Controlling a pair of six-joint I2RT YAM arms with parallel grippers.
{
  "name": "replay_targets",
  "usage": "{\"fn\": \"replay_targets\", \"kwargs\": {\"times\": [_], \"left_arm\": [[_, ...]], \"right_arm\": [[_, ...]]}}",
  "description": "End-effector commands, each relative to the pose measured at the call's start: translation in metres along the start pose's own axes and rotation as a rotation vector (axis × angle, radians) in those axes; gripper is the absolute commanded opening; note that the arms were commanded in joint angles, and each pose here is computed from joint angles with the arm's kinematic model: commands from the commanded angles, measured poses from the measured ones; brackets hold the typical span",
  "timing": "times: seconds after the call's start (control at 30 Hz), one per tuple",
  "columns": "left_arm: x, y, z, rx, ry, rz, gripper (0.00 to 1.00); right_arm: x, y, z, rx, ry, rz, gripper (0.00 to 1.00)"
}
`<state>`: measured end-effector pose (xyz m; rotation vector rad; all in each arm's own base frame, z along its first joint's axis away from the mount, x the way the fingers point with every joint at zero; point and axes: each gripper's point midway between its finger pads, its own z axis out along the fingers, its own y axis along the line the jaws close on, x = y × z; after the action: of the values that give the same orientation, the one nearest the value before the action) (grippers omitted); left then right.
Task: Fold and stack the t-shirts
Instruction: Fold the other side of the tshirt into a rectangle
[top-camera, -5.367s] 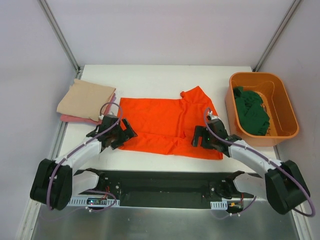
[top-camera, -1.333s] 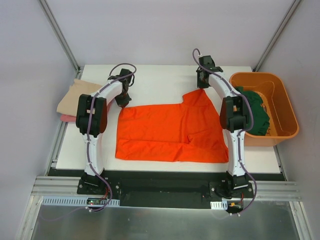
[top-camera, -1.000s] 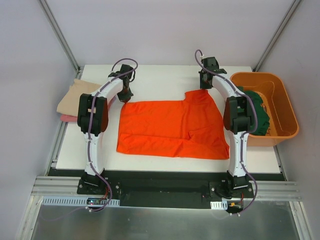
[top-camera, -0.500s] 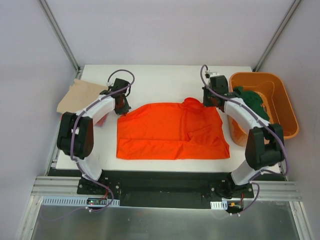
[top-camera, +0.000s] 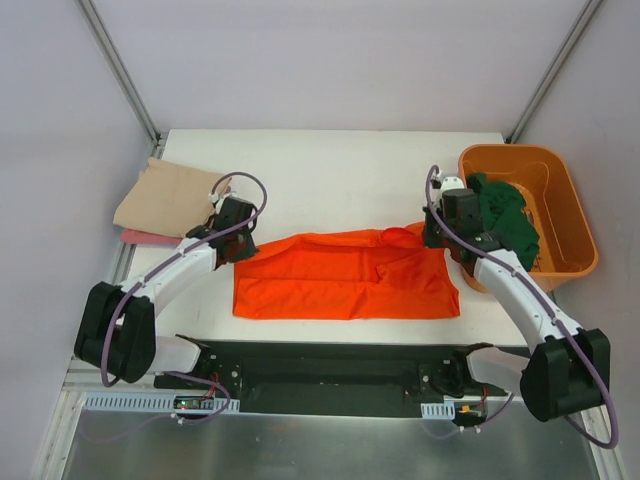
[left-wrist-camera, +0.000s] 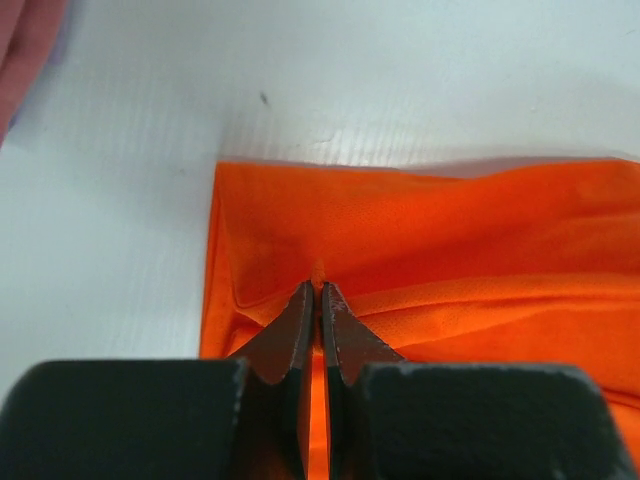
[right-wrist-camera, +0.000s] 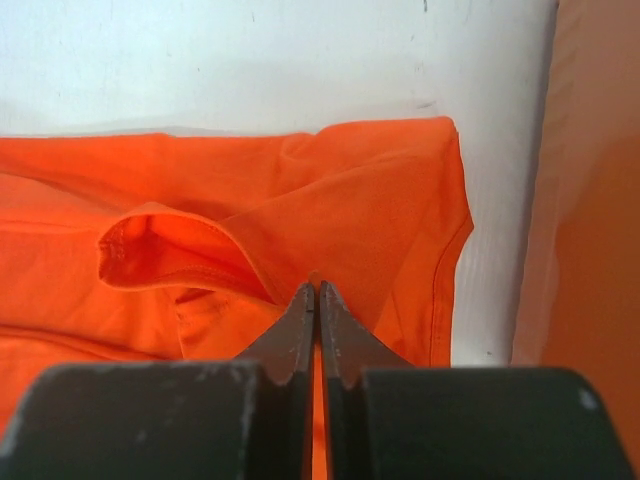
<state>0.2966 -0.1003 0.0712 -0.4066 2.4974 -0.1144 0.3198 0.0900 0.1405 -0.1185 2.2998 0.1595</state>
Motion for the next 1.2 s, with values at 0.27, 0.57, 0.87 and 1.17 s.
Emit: {"fn": "replay_targets", "kwargs": {"times": [0.27, 0.57, 0.87, 1.17], "left_arm": [[0.012, 0.017, -0.005, -0.017, -0.052, -0.031, 0.00], [0.022, 0.023, -0.004, -0.026, -0.039, -0.048, 0.18], [0.006, 0.006, -0.037, 0.106, -0.105, -0.101, 0.99], [0.002, -0.059, -0.047, 0.315, -0.014, -0.037, 0.99]], "right_arm": [[0.042, -0.008, -0.008, 0.020, 0.027, 0.022, 0.00], [0.073, -0.010, -0.010, 0.026, 0.080, 0.069, 0.07], [0.087, 0.020, -0.061, -0.182, 0.011, 0.051, 0.58], [0.045, 0.073, -0.061, -0.450, -0.076, 0.129, 0.96]]}}
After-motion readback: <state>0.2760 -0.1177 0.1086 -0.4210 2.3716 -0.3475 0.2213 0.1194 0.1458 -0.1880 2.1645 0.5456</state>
